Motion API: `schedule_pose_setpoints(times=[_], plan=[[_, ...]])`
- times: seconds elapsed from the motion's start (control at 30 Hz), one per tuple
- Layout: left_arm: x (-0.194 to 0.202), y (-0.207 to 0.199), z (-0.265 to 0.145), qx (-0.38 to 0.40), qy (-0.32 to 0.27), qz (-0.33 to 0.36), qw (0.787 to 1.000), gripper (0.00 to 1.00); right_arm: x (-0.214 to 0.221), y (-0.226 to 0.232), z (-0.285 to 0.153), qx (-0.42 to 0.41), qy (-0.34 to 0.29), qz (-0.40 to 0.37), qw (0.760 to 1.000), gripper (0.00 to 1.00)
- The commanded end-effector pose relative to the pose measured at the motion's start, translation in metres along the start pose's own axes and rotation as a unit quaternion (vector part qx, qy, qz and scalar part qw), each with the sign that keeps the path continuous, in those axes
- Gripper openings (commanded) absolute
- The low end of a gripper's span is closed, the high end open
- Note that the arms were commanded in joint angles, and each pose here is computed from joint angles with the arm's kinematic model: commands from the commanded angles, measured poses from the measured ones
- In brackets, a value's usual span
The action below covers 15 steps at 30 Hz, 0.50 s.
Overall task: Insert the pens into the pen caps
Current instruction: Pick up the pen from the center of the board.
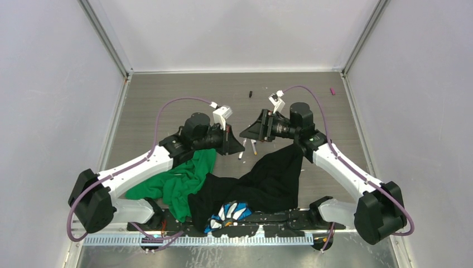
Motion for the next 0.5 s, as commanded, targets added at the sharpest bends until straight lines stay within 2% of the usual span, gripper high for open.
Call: schedule_pose_setpoints(times=[0.0,0.13,0.3,0.4,0.43,0.47], plan=[[-0.011,-0.026,-0.012,0.067,-0.025,0.014,0.997,0.0,-0.025,0.033,0.006,-0.04,-0.042,-0.042,0.997,0.67],[-0.01,-0.026,-0.016,0.068,-0.026,0.018,0.997,0.0,-0.022,0.03,0.009,-0.021,-0.044,-0.039,0.998,0.45],[-0.009,-0.03,-0.019,0.079,-0.027,0.021,0.996,0.0,-0.016,0.02,0.011,0.004,-0.035,-0.038,0.999,0.26],[-0.011,-0.032,-0.019,0.082,-0.029,0.022,0.996,0.0,-0.015,0.017,0.014,0.006,-0.032,-0.034,0.999,0.02],[-0.011,-0.031,-0.019,0.079,-0.03,0.02,0.996,0.03,-0.016,0.018,0.015,0.005,-0.035,-0.033,0.999,0.01],[-0.012,-0.029,-0.018,0.072,-0.033,0.017,0.997,0.13,-0.017,0.019,0.015,-0.001,-0.04,-0.032,0.999,0.01]])
Point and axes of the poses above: each gripper's point midway between its finger pads, its own z axis out along the fingers, its own y axis along the line the jaws close on, x = y × z, the point moved 4 cm from there along -z, back along the fingers, and after that the axes turned 6 degrees about -z, right-handed, at the moved point
